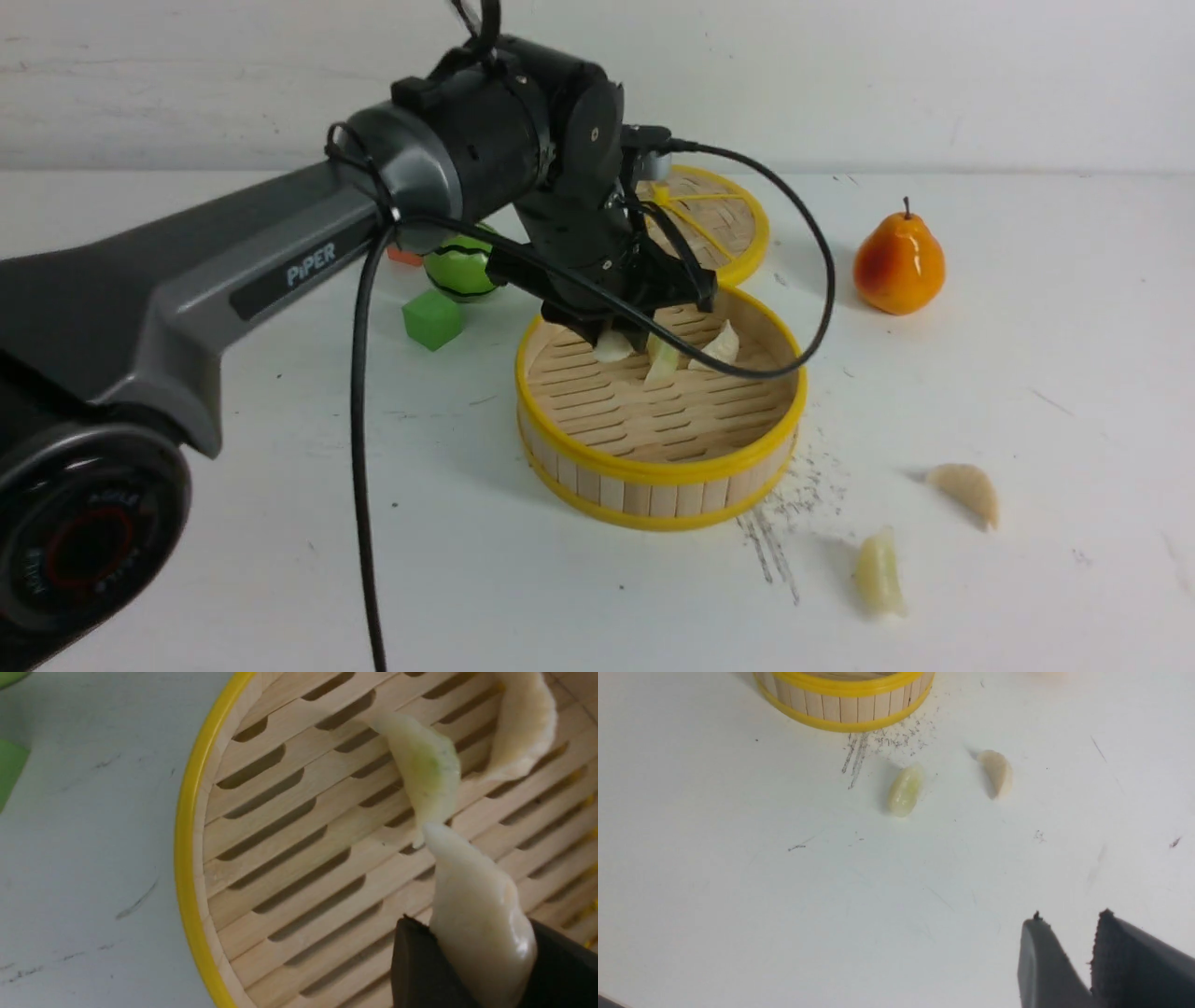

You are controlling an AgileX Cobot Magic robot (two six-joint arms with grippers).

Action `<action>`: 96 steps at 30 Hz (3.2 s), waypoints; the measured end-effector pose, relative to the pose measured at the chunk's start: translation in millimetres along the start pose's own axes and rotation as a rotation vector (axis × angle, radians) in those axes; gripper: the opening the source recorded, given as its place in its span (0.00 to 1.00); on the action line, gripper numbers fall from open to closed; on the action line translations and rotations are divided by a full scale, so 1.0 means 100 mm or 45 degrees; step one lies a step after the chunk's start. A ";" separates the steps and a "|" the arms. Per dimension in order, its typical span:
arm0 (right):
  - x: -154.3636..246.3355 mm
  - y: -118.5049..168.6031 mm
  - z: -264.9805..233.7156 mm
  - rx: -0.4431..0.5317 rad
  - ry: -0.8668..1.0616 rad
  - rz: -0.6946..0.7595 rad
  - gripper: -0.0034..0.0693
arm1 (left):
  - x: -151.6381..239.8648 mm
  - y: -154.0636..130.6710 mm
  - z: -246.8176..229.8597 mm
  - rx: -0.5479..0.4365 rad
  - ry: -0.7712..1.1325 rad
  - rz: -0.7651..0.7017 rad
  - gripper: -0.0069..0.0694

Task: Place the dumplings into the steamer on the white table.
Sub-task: 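Place the dumpling into the bamboo steamer basket with the left gripper, then reach for and grasp a dumpling lying on the table beside the steamer, then place the dumpling in the bamboo steamer basket with the right gripper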

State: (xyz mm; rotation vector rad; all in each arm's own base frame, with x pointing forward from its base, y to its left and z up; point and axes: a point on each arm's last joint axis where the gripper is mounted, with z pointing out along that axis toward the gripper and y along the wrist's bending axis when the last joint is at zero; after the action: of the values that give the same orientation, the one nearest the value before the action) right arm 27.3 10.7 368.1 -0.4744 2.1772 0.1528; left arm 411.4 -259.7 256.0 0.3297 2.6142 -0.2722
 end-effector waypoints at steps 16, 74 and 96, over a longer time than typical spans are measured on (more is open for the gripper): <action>0.22 0.02 0.36 -0.024 0.119 -0.003 0.31 | 0.08 0.16 0.54 -0.128 0.039 -0.080 0.59; -0.26 0.19 3.74 0.055 0.837 0.201 0.39 | 2.56 0.93 -2.49 0.005 -0.131 0.041 0.07; -1.72 0.96 3.83 -0.137 0.507 0.073 0.39 | 2.54 0.98 -2.50 -0.064 -0.160 0.077 0.08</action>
State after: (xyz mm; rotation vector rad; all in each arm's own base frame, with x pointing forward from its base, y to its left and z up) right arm 368.5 253.0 265.7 -0.5393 2.5838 0.2226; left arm 111.7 -58.2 333.5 0.3621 2.4784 -0.1992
